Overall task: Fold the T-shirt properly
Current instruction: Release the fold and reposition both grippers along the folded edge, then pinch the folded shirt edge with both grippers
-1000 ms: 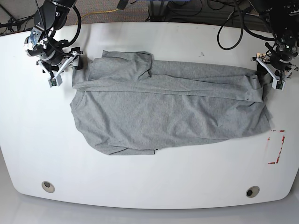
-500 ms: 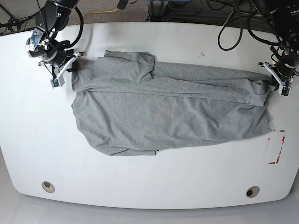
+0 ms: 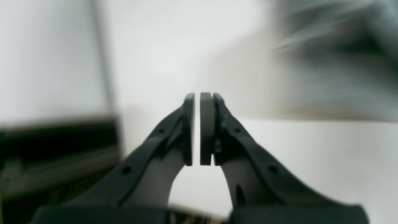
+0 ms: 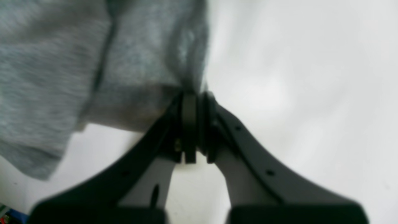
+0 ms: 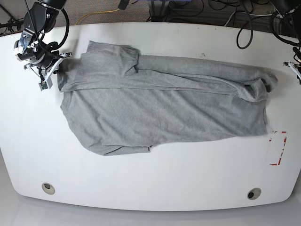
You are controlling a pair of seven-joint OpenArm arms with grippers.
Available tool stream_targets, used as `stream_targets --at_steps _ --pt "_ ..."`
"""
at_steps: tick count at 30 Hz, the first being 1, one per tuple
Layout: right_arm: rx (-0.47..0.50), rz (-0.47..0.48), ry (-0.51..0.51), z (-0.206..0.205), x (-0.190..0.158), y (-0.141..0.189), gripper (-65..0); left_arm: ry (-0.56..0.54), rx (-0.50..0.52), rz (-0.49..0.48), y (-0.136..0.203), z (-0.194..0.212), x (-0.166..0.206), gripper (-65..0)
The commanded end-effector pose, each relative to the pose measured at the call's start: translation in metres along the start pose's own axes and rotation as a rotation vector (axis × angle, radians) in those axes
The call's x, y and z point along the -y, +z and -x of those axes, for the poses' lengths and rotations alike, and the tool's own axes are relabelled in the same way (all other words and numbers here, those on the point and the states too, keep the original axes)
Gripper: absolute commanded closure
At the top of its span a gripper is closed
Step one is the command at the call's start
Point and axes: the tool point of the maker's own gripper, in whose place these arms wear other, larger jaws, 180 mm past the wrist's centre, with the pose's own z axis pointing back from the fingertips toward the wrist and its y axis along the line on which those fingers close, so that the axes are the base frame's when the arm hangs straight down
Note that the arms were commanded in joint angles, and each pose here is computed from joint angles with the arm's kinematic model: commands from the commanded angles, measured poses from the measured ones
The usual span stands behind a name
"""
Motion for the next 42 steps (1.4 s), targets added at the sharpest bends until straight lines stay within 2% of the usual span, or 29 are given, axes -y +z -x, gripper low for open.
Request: stream_targets --at_steps 1,9,12,16,19,21,24,27,31,34,38,42 --pt "0.035 0.025 0.022 -0.013 0.01 0.008 0.0 0.004 0.033 -0.014 -0.002 -0.011 -0.016 -1.0" --pt "0.027 0.036 0.035 -0.011 0.014 0.011 0.0 -0.008 0.003 -0.016 -0.003 -0.004 -0.022 -1.4" --pt "0.026 0.032 0.032 -0.01 0.013 0.01 0.0 -0.021 -0.014 -0.006 -0.001 0.004 -0.017 -7.4" --pt "0.027 0.031 0.031 -0.01 0.012 0.01 -10.6 -0.002 0.03 0.019 0.005 -0.004 0.012 -23.5" --pt "0.045 0.037 0.04 -0.016 0.011 0.013 -24.4 0.0 0.033 0.02 0.017 -0.01 0.031 -35.3" --pt "0.067 0.037 0.035 -0.021 0.005 0.015 -32.3 0.007 0.034 0.022 0.024 -0.014 0.039 -38.9" --pt "0.118 0.073 0.008 -0.029 0.01 0.027 -41.4 0.034 0.046 0.066 0.029 -0.022 0.058 -39.0" --pt "0.153 0.091 0.003 -0.035 0.007 0.036 -46.1 0.024 0.062 0.113 0.03 -0.031 0.079 -39.0" --pt "0.149 0.088 0.01 -0.032 0.003 0.037 -46.8 0.033 0.063 0.167 0.024 -0.033 0.102 -39.2" --pt "0.149 0.083 0.011 -0.031 0.0 0.037 -46.8 0.026 0.098 0.215 0.018 -0.051 0.12 -39.2" --pt "0.153 0.047 -0.039 -0.022 -0.011 0.034 -46.8 0.016 0.111 0.239 0.016 -0.058 0.129 -39.2" --pt "0.184 0.013 -0.068 -0.024 -0.016 0.035 -46.8 0.058 0.151 0.254 0.014 -0.074 0.139 -39.3"
